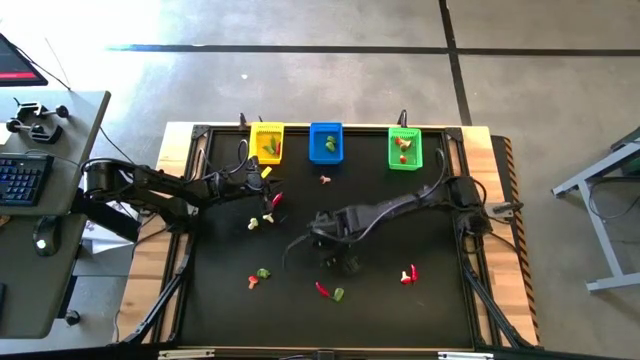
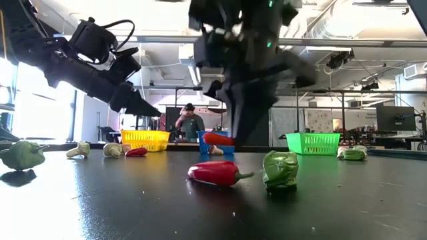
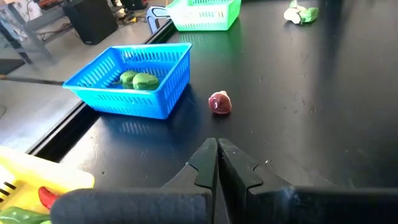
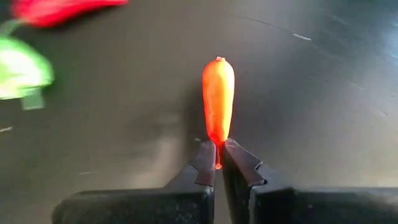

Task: Sort produce into baskets
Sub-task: Put the orange chili pepper into the yellow bin

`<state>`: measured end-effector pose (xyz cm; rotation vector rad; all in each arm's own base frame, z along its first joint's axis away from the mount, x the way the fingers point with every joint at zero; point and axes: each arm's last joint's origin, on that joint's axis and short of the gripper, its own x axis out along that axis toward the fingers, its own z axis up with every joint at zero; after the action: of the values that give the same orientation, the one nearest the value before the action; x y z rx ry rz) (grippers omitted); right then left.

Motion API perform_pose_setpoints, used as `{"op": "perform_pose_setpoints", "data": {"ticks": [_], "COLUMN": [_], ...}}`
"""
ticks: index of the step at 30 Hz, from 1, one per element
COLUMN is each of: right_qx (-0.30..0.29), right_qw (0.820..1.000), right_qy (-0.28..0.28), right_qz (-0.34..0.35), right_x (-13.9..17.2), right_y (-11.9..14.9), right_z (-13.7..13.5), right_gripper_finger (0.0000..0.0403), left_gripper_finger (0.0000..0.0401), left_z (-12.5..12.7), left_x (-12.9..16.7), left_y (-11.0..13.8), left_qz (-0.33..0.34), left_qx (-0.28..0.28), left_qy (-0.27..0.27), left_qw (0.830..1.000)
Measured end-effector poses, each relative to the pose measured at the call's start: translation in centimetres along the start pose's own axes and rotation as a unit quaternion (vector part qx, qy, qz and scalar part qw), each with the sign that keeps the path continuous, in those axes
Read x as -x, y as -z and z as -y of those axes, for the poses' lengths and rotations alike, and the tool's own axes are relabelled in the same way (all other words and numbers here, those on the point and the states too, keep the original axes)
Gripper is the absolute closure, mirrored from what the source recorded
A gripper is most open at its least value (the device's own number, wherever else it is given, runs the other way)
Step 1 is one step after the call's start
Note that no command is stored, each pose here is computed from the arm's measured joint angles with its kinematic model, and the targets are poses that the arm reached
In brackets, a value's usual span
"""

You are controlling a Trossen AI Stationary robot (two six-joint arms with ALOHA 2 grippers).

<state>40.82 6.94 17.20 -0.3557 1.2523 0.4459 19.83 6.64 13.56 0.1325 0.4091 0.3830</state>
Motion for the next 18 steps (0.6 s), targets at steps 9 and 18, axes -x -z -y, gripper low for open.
{"op": "perform_pose_setpoints", "data": {"ticks": [9, 18], "right_qx": [-0.129, -0.231], "right_qw": [0.981, 0.932], "right_qy": [0.111, 0.187], "right_qz": [0.091, 0.208], "right_x": [0.0, 0.2], "right_y": [4.1, 6.3], "right_z": [5.8, 10.6], "right_gripper_finger": [0.0402, 0.0403], "left_gripper_finger": [0.0401, 0.0371], "left_z": [0.2, 0.4], "left_x": [-0.1, -0.6], "left_y": [-0.3, -2.4], "left_qz": [0.008, 0.038], "left_qx": [0.068, 0.126], "left_qy": [0.049, 0.088], "left_qw": [0.996, 0.987]}}
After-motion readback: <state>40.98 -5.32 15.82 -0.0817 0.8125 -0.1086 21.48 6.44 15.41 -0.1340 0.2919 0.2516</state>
